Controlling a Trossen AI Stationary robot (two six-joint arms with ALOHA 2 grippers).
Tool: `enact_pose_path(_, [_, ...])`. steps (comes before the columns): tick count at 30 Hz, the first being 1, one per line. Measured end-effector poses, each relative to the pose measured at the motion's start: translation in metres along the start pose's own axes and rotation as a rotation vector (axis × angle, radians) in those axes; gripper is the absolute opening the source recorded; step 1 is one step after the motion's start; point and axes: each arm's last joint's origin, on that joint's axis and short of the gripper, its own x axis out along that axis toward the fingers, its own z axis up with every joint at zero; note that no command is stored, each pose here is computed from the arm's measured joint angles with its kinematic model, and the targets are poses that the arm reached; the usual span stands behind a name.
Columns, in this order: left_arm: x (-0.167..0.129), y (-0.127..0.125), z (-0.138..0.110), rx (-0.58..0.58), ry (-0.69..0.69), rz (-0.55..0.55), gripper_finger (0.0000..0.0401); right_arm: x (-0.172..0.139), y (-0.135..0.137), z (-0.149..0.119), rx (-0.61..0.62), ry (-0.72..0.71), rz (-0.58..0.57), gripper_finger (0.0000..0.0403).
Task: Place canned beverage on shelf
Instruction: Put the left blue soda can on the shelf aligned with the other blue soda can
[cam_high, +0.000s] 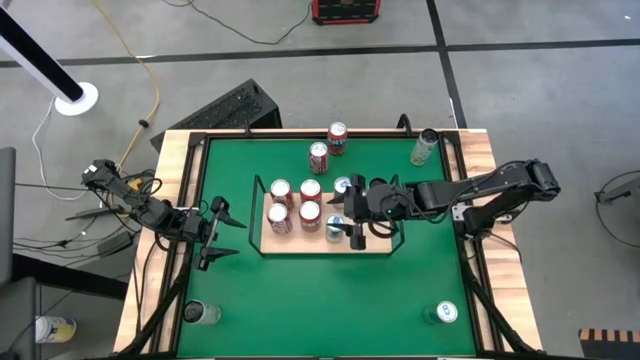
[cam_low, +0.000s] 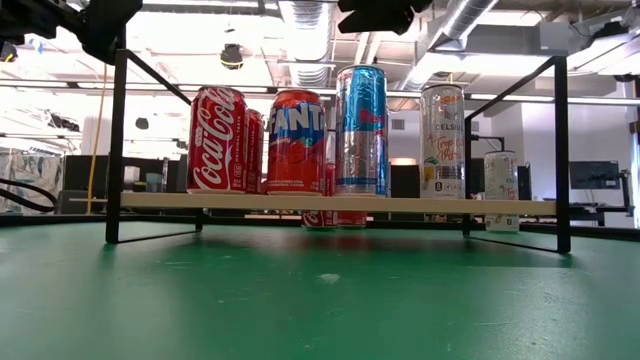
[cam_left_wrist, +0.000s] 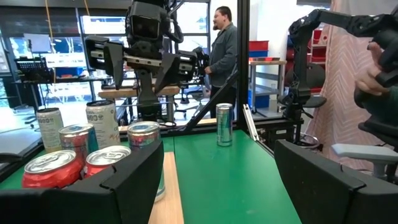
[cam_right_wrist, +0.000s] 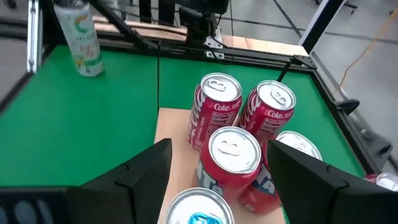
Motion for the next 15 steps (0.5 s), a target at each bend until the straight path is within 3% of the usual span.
enact_pose_path(15, [0.0000,0.0000,0.0000,0.002,0.000,0.000,0.0293,0.0011,-0.0063,-0.0071,0.081,0.070,-0.019,0.0286])
